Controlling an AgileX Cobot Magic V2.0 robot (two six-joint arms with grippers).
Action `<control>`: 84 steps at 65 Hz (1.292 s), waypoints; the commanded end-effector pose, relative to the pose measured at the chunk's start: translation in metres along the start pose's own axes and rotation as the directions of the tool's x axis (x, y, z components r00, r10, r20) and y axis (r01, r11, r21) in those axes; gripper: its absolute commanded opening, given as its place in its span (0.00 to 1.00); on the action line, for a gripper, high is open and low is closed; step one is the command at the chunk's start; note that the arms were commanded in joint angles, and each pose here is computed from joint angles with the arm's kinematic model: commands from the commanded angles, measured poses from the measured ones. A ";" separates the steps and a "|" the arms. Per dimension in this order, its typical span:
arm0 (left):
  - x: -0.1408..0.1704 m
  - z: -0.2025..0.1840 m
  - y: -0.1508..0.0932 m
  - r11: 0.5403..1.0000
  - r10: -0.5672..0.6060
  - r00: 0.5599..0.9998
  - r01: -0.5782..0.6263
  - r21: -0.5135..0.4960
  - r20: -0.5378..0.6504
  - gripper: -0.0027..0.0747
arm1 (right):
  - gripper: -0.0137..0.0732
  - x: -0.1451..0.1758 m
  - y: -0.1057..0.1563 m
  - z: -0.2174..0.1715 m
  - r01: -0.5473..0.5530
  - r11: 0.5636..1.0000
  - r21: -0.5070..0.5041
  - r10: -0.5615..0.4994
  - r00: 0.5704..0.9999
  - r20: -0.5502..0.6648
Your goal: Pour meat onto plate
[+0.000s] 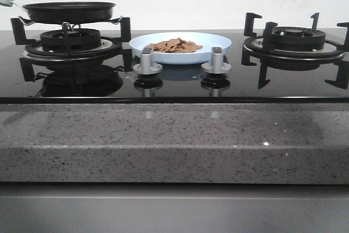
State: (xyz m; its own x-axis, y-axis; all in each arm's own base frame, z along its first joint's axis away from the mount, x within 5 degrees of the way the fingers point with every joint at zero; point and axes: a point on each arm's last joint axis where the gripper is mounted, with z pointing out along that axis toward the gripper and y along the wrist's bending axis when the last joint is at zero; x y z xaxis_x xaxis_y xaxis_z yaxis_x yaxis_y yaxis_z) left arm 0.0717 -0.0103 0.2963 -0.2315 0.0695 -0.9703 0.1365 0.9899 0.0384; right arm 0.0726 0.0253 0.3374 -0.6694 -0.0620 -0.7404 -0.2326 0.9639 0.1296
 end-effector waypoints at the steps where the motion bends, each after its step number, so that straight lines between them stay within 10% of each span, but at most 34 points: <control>1: 0.006 -0.007 0.003 0.998 -0.006 0.980 0.017 -0.053 0.200 0.01 | 0.08 -0.010 0.000 -0.006 0.005 1.000 0.006 -0.006 0.997 0.075; 35: 0.086 0.002 0.003 0.988 -0.102 0.934 0.134 -0.073 0.344 0.01 | 0.08 -0.010 0.000 -0.006 0.005 1.000 0.006 -0.006 0.997 0.075; 84: 0.078 -0.001 0.003 0.992 -0.080 0.893 0.115 -0.052 0.442 0.01 | 0.08 -0.010 0.000 -0.006 0.005 1.000 0.006 -0.006 0.997 0.075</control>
State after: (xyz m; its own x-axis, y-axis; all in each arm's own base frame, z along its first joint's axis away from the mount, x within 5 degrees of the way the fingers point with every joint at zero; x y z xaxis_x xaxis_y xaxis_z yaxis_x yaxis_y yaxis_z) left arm 0.0556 -0.0032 0.2158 0.1165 -0.0576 -0.9915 0.0649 0.9966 -0.0503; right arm 0.0724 0.0253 0.3373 -0.6707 -0.0624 -0.7391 -0.2326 0.9639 0.1296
